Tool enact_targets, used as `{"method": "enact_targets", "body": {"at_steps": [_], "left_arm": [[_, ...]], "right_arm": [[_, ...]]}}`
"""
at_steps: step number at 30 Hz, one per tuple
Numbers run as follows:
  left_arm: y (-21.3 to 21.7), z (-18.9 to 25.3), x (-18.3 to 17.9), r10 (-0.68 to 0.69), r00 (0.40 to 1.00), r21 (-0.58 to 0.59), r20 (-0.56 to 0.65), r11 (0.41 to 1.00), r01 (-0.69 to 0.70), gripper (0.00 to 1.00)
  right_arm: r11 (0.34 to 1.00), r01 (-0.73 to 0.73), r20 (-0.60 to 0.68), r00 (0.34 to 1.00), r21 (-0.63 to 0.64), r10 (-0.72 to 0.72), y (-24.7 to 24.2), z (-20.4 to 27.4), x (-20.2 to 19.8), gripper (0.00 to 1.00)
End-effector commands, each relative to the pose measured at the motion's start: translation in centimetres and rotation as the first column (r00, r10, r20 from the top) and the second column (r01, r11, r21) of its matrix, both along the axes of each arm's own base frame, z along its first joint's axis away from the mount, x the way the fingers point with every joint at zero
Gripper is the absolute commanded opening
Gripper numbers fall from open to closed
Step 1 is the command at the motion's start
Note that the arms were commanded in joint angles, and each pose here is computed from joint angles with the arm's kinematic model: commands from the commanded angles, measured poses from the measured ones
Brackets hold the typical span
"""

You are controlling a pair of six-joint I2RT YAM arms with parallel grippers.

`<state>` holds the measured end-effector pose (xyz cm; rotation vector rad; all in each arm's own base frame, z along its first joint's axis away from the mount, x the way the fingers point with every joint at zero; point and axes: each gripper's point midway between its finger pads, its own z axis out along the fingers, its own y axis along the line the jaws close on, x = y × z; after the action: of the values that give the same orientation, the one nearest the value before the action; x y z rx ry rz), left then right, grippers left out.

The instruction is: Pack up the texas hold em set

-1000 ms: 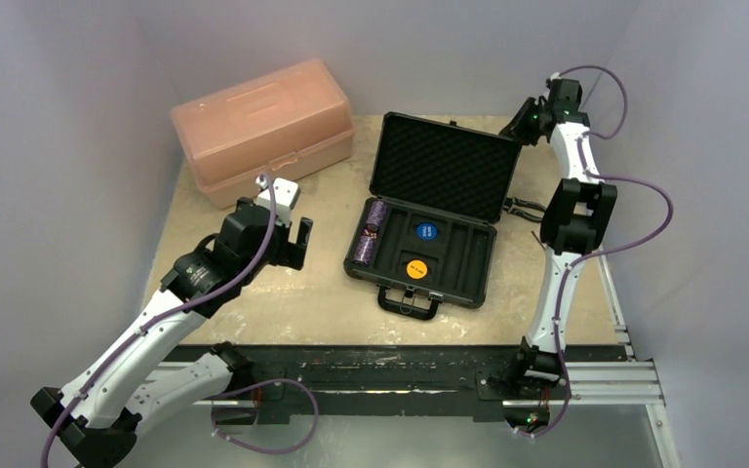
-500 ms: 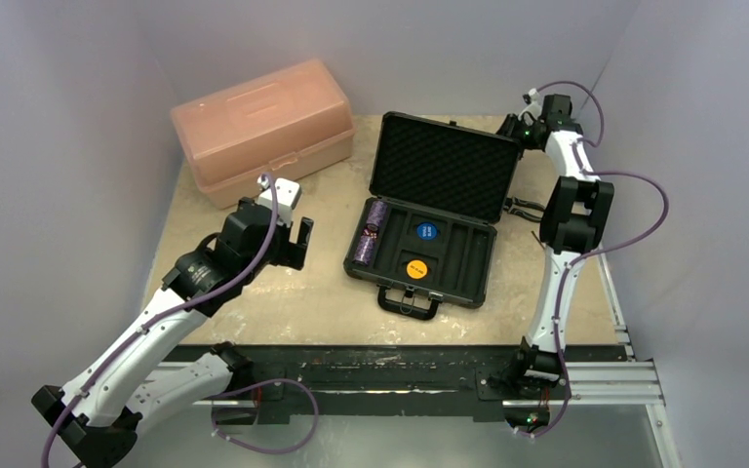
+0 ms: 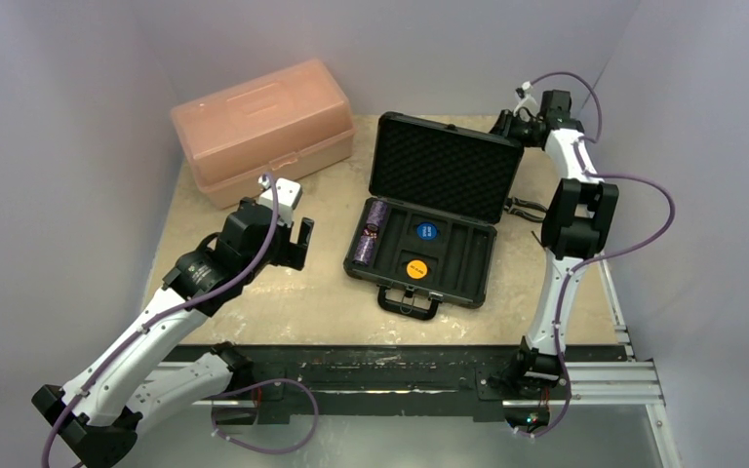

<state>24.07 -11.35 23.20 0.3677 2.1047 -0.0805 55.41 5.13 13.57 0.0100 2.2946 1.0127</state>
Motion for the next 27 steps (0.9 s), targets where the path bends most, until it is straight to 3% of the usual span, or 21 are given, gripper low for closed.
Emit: {"method": "enact_targets", "body": {"at_steps": [1, 27], "left_arm": [[-0.4, 1.2, 0.3, -0.018, 0.999, -0.026, 0.036, 0.999, 0.019, 0.83], [-0.5, 2.4, -0.6, -0.032, 0.997, -0.085, 0.069, 0.996, 0.038, 0.82]], "right_arm": [[0.994, -0.106, 0.094, 0.990, 0.022, 0.103, 2.2, 4.7, -2.2, 0.26], [0.972, -0.233, 0.085, 0.969, -0.018, 0.233, 7.4, 5.3, -8.8, 0.24]]}}
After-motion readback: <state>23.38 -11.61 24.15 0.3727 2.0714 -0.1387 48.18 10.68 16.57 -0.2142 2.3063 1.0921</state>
